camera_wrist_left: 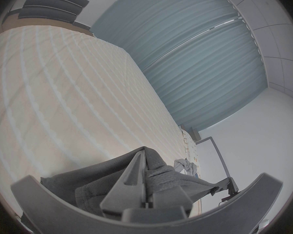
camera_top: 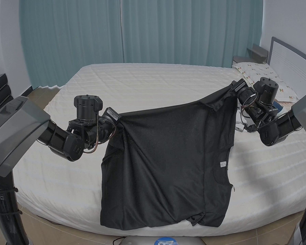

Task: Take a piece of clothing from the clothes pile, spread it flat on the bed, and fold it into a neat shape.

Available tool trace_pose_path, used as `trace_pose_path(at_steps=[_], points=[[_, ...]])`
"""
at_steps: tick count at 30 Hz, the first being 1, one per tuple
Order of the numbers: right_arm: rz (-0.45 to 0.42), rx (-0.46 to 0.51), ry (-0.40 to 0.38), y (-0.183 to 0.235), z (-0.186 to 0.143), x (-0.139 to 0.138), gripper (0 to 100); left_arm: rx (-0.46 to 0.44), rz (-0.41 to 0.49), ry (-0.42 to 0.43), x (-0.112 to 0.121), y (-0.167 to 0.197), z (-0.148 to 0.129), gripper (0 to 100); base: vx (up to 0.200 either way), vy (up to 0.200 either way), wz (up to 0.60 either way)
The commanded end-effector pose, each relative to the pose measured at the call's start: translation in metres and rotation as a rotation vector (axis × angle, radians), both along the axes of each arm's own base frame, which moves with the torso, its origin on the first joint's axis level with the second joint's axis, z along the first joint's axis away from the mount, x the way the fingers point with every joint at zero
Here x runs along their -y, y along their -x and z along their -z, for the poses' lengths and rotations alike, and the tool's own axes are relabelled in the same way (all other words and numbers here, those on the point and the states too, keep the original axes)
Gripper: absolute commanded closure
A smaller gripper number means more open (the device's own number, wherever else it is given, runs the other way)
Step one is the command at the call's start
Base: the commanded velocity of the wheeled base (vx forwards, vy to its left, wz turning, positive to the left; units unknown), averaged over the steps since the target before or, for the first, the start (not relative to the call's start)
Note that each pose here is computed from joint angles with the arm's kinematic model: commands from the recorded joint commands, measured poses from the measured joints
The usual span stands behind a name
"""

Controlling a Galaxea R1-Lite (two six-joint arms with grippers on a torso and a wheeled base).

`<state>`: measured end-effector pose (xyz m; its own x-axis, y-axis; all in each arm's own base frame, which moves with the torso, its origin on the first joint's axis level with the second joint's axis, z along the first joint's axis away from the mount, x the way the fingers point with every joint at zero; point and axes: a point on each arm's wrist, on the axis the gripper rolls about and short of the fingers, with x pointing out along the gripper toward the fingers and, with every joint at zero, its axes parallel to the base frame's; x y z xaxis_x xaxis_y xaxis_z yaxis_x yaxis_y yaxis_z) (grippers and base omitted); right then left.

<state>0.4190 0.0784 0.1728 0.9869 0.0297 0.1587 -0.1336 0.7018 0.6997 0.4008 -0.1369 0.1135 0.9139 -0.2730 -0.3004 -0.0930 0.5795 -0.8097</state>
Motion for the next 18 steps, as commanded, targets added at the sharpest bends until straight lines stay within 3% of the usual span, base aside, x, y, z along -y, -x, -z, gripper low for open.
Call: trace_pose_path(at_steps=[1, 8, 9, 10, 11, 15, 18], points=[[0.005, -0.092, 0.018, -0.014, 0.044, -0.004, 100, -0.054, -0.010, -0.021, 0.003, -0.012, 0.038, 100, 0.000, 0.000, 0.00], [0.022, -0.175, 0.035, -0.027, 0.089, -0.007, 100, -0.087, -0.014, -0.033, 0.006, -0.025, 0.072, 100, 0.000, 0.000, 0.00], [0.020, -0.187, 0.038, -0.028, 0.095, -0.008, 100, -0.097, -0.015, -0.034, 0.007, -0.027, 0.077, 0, 0.000, 0.000, 0.00], [0.020, -0.201, 0.041, -0.029, 0.101, -0.008, 100, -0.108, -0.016, -0.034, 0.007, -0.028, 0.083, 0, 0.000, 0.000, 0.00], [0.020, -0.201, 0.041, -0.029, 0.101, -0.008, 0, -0.108, -0.016, -0.034, 0.007, -0.028, 0.083, 0, 0.000, 0.000, 0.00], [0.022, -0.284, 0.077, -0.033, 0.140, -0.008, 0, -0.148, -0.019, -0.048, 0.008, -0.030, 0.104, 0, 0.000, 0.000, 0.00], [0.021, -0.320, 0.093, -0.032, 0.149, -0.007, 0, -0.152, -0.039, -0.056, 0.005, -0.033, 0.107, 0, 0.000, 0.000, 0.00]])
